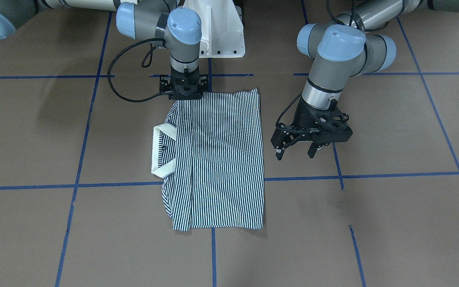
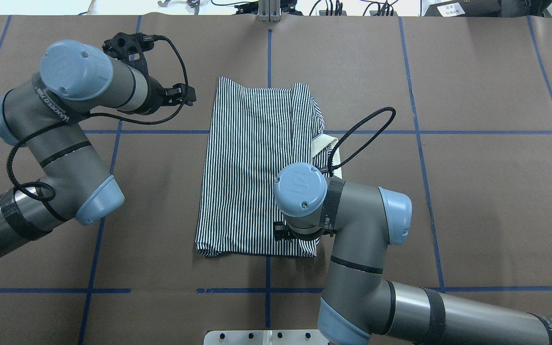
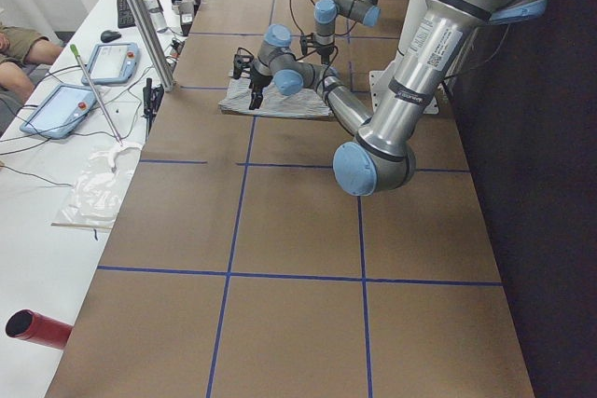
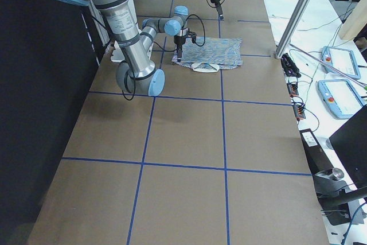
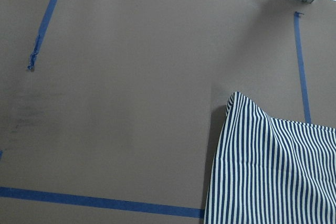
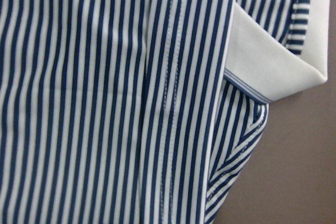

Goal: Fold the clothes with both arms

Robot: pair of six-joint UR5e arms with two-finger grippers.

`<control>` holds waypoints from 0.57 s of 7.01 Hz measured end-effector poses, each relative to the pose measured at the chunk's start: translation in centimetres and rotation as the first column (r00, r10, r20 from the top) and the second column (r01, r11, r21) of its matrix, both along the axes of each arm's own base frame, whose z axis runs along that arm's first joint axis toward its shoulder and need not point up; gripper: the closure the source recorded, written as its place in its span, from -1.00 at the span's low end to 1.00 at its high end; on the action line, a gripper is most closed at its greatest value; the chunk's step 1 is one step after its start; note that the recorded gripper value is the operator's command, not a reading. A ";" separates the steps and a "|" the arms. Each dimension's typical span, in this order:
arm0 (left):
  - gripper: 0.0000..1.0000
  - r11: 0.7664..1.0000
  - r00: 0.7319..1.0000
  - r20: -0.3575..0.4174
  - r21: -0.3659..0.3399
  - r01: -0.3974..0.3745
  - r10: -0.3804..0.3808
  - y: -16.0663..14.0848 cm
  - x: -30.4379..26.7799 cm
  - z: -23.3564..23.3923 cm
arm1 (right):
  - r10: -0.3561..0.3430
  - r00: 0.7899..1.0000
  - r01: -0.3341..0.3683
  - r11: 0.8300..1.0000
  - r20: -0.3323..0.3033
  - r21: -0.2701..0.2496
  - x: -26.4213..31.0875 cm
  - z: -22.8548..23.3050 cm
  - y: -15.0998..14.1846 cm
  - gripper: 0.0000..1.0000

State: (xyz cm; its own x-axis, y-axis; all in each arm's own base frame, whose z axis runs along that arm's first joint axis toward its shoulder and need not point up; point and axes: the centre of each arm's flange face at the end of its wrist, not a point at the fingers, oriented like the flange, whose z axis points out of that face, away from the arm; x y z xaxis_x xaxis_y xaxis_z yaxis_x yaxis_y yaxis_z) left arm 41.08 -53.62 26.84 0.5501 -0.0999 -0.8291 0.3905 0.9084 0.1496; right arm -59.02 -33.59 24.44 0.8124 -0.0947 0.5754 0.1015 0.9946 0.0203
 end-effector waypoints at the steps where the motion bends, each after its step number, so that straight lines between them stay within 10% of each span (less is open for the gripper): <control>1: -1.00 1.000 1.000 0.001 0.000 0.000 0.000 0.0 0.1 0.1 | -0.007 1.000 0.007 1.000 -0.020 -0.005 -0.1 0.7 0.1 -1.00; 4: -1.00 1.000 1.000 -0.002 0.002 -0.001 0.001 0.0 0.1 0.1 | -0.017 0.998 0.016 1.000 -0.055 -0.009 0.3 1.7 -0.1 -1.00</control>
